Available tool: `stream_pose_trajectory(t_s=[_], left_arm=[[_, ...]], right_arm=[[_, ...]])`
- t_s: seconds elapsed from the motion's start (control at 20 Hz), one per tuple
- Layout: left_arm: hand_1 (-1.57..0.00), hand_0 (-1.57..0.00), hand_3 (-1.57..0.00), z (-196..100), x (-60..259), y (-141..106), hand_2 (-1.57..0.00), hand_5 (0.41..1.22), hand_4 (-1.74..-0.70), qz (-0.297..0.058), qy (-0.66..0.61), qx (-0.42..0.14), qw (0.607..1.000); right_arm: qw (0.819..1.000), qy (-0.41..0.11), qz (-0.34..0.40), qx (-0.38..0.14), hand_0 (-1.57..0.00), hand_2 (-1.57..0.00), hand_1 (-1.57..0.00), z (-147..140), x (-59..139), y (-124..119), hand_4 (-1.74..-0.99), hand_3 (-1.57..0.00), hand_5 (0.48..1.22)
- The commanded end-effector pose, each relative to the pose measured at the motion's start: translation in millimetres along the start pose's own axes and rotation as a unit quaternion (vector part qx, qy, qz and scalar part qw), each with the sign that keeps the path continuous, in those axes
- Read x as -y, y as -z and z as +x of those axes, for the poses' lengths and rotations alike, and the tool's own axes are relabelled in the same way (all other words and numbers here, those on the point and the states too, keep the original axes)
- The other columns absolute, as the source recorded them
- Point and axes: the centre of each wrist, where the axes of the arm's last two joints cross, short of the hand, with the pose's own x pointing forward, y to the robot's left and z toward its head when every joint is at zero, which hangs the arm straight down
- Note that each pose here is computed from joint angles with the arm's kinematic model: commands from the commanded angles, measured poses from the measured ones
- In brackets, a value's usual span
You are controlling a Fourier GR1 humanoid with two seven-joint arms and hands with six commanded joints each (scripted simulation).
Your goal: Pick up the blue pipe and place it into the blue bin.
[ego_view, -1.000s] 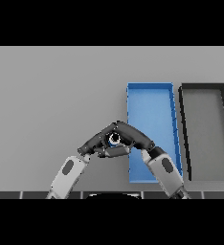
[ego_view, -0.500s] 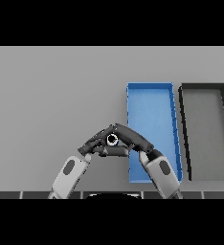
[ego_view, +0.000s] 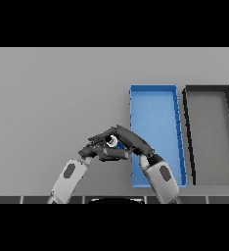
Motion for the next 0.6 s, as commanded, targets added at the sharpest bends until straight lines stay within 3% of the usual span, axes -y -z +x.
stream_pose_trajectory(t_s=[0.0, 0.25, 0.55], left_arm=[[-0.23, -0.25, -0.18, -3, -5, -4, -0.22, 0.912, -1.06, 0.000, 0.002, -0.015, 1.000], [-0.07, -0.08, -0.06, -8, -5, -5, -0.07, 0.642, -0.97, 0.012, -0.009, -0.047, 0.999], [-0.02, -0.02, -0.01, -5, -2, -1, -0.02, 0.519, -0.97, 0.023, -0.016, -0.061, 0.998]], right_arm=[[1.000, 0.000, -0.005, 0.018, -1.57, -1.57, -1.57, 1, 1.6, -1, -1.499, -1.57, 1.217], [0.999, -0.009, -0.011, 0.038, -1.57, -1.57, -1.57, 1, 2.4, -5, -1.499, -1.57, 1.220], [0.998, 0.019, -0.026, 0.055, -1.57, -1.57, -1.57, 11, 6.3, -1, -1.496, -1.57, 1.221]])
